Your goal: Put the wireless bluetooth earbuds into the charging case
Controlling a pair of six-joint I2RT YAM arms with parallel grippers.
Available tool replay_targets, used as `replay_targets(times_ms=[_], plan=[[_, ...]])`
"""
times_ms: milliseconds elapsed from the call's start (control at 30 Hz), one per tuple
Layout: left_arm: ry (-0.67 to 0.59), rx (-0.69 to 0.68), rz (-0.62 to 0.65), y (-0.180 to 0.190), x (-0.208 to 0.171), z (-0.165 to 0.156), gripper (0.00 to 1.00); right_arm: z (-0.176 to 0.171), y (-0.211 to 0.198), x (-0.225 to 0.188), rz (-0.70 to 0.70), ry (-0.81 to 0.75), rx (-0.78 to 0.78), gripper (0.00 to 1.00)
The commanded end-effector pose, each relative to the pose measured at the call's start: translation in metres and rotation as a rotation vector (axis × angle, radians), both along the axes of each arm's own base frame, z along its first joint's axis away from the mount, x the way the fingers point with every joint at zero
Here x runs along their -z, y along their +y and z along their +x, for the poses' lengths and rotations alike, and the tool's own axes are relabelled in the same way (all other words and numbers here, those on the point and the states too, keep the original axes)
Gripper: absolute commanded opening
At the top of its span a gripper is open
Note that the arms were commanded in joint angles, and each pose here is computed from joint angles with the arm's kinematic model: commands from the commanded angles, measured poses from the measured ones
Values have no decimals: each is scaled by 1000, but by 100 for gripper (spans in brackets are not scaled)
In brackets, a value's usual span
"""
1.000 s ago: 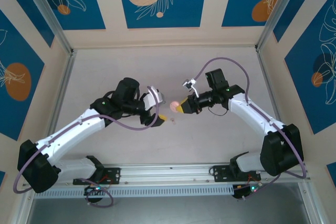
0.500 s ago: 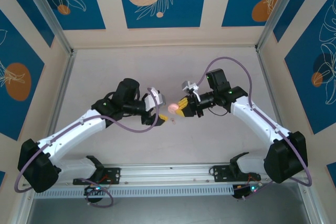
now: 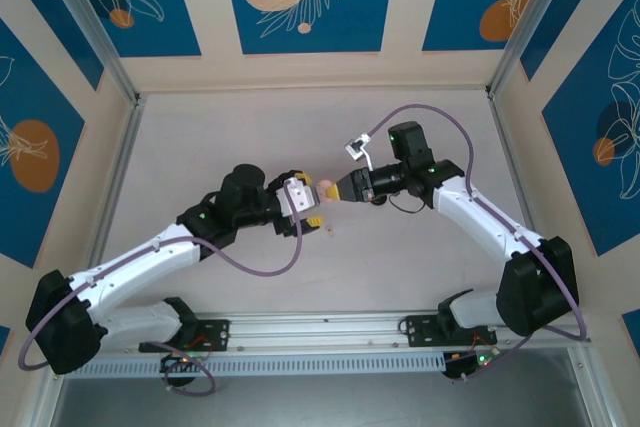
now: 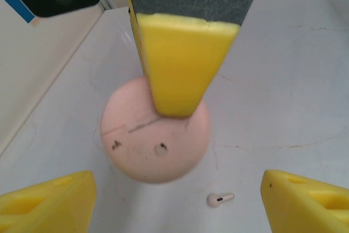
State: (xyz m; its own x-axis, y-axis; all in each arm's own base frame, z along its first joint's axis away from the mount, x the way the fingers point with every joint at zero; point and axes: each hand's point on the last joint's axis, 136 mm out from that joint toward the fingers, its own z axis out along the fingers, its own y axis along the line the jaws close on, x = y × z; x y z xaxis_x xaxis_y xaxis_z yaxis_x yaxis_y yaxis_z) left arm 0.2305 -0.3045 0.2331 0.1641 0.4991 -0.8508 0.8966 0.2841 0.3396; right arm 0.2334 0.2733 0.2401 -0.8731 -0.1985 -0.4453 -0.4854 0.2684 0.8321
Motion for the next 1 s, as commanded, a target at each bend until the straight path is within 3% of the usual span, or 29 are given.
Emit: replay_targets(times_ms=[0,300,600,800,967], plan=[[-47,-14,-16,-7,-5,7,78,-6,6,3,-2,89,15,13],[3,-23,-78,-17,-7,9,75,-10,11,7,-7,85,17,13],[32,4,-75,-18,-3,3,62,-13,8,6,-3,63,40,14],[64,-32,-51,-15,1,6,67,-16,4,4,4,41,53,14],[90,-13,-44,-17,1,3,55,-19,3,4,6,39,55,14]])
